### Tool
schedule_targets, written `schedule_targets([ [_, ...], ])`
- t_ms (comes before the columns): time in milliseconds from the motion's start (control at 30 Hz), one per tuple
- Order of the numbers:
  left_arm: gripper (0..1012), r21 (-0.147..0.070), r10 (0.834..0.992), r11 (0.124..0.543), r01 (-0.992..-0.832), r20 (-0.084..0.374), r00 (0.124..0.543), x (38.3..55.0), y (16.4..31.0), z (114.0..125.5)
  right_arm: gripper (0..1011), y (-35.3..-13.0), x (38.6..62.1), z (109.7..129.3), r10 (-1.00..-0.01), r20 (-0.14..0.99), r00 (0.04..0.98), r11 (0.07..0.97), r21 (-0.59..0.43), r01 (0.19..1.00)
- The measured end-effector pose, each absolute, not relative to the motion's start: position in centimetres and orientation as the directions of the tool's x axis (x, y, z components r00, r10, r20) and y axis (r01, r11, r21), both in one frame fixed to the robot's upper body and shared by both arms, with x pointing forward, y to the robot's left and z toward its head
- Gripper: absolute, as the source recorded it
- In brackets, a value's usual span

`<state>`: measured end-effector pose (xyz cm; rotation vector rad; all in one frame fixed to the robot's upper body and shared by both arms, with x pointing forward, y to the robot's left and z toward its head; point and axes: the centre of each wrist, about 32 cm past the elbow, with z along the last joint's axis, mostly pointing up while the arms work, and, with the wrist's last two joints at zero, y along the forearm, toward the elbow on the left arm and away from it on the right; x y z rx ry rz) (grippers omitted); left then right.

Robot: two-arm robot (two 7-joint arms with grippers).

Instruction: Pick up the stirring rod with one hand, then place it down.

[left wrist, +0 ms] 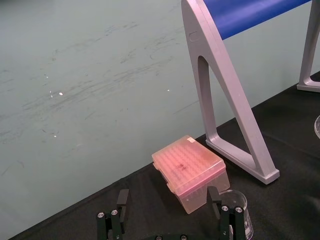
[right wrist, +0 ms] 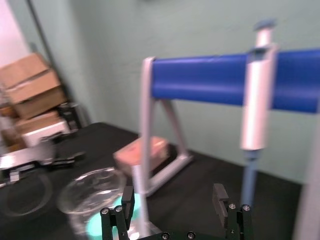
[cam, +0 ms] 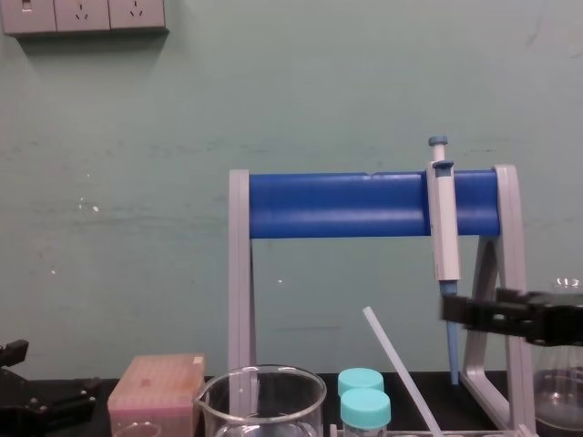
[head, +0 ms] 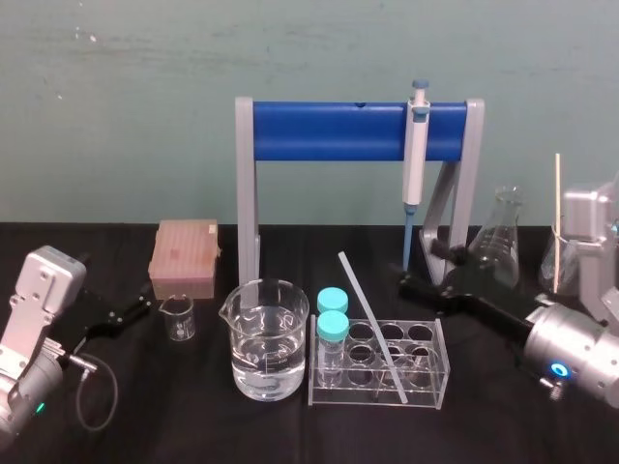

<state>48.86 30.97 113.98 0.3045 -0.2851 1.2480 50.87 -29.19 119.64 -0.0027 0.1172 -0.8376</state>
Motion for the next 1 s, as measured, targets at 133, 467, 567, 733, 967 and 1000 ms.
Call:
schedule_targets([
  [133, 1000, 0.07, 0.88, 0.287, -0.955, 0.374, 0.292, 48.9, 31.0, 114.0, 1003, -28.3, 51.3, 120.1, -0.69, -0.145, 0.71, 0.723, -0.086, 0.685],
  [467, 1000, 0.07, 0.88, 0.287, -0.955, 0.374, 0.292, 48.9, 31.0, 114.0, 1003, -26.2, 53.3, 120.5, -0.645, -0.141, 0.751, 0.763, -0.167, 0.624],
  [567, 1000, 0.07, 0.88, 0.287, -0.955, 0.374, 0.292, 48.9, 31.0, 114.0, 1003, -25.5, 54.1, 120.6, -0.643, -0.13, 0.755, 0.764, -0.181, 0.619],
  [733, 1000, 0.07, 0.88, 0.287, -0.955, 0.374, 0.292, 48.9, 31.0, 114.0, 1003, -24.9, 55.0, 120.5, -0.642, -0.122, 0.757, 0.763, -0.194, 0.616],
  [967, 1000, 0.07, 0.88, 0.287, -0.955, 0.374, 0.292, 48.9, 31.0, 114.0, 1003, -24.2, 56.1, 120.3, -0.643, -0.098, 0.76, 0.759, -0.212, 0.615],
  [1000, 1000, 0.07, 0.88, 0.287, -0.955, 0.374, 0.292, 48.9, 31.0, 114.0, 1003, -24.1, 56.2, 120.2, -0.642, -0.095, 0.761, 0.759, -0.213, 0.615],
])
